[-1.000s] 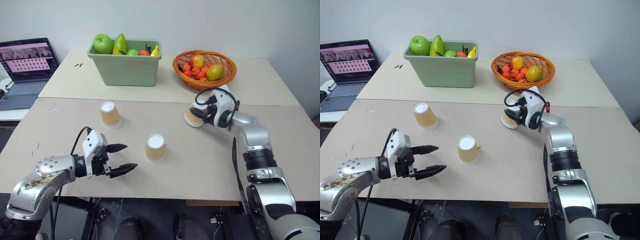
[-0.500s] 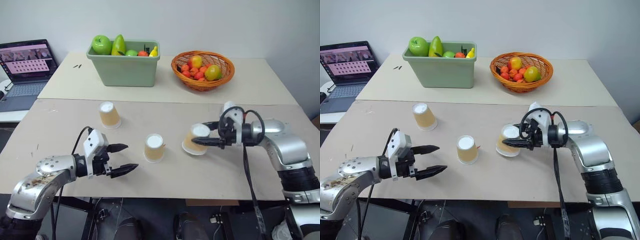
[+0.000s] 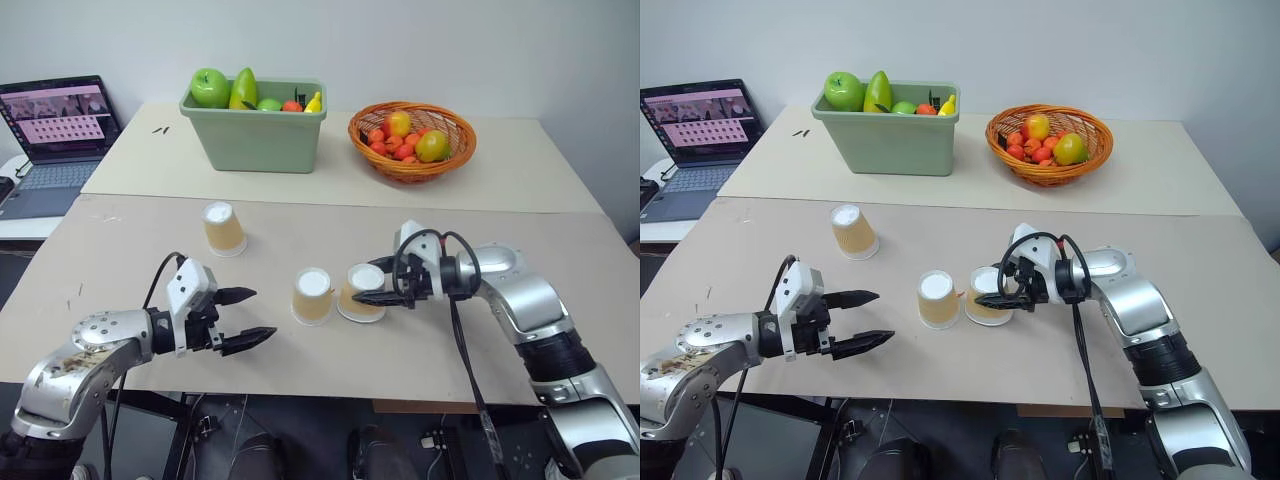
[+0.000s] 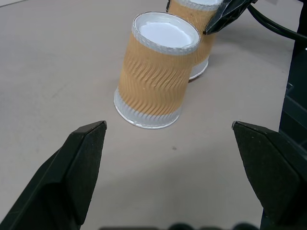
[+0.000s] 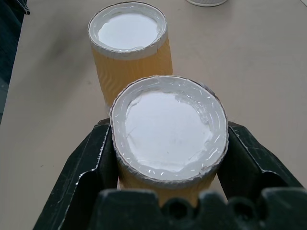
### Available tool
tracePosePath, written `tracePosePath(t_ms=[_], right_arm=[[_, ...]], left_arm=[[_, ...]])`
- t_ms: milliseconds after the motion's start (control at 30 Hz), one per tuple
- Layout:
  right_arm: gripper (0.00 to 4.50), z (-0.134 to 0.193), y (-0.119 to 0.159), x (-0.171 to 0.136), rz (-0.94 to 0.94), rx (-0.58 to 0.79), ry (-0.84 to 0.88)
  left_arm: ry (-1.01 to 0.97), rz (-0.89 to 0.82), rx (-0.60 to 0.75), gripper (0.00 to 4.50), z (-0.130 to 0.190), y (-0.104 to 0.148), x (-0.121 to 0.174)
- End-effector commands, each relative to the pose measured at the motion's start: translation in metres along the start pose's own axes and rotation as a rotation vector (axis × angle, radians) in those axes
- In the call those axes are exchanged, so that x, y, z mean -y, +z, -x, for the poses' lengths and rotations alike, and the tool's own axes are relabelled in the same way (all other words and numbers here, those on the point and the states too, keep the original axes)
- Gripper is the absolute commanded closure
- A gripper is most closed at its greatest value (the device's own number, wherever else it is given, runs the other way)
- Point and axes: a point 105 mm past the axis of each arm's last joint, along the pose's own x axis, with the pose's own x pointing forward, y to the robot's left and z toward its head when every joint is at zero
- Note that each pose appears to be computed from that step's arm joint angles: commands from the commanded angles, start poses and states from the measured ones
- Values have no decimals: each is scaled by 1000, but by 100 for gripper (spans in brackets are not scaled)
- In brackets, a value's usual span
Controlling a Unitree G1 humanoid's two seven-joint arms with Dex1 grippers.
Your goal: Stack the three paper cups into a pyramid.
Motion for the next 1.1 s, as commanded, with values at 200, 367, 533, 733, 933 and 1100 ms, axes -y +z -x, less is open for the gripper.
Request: tracePosePath(t_ms=[200,367,533,733,933,1100], right_arm=[[193,-7,14,-2,61,35,0],[39,-9,13,-2,53,37,-14],[2,-6,19,0,57,63,-31],[2,16,51,-3,52,182,-3],[2,41,96,-2,47,345,-37],[2,32,88,7,66,266,-170]], left_arm=[[-2,-44,17,0,3,11,2],[-6,-44,15,0,2,12,2],[-6,-47,12,0,2,12,2],[33,-30,29,0,4,12,-4],[336,13,113,0,21,10,-38],[701,15,151,0,36,6,-80]])
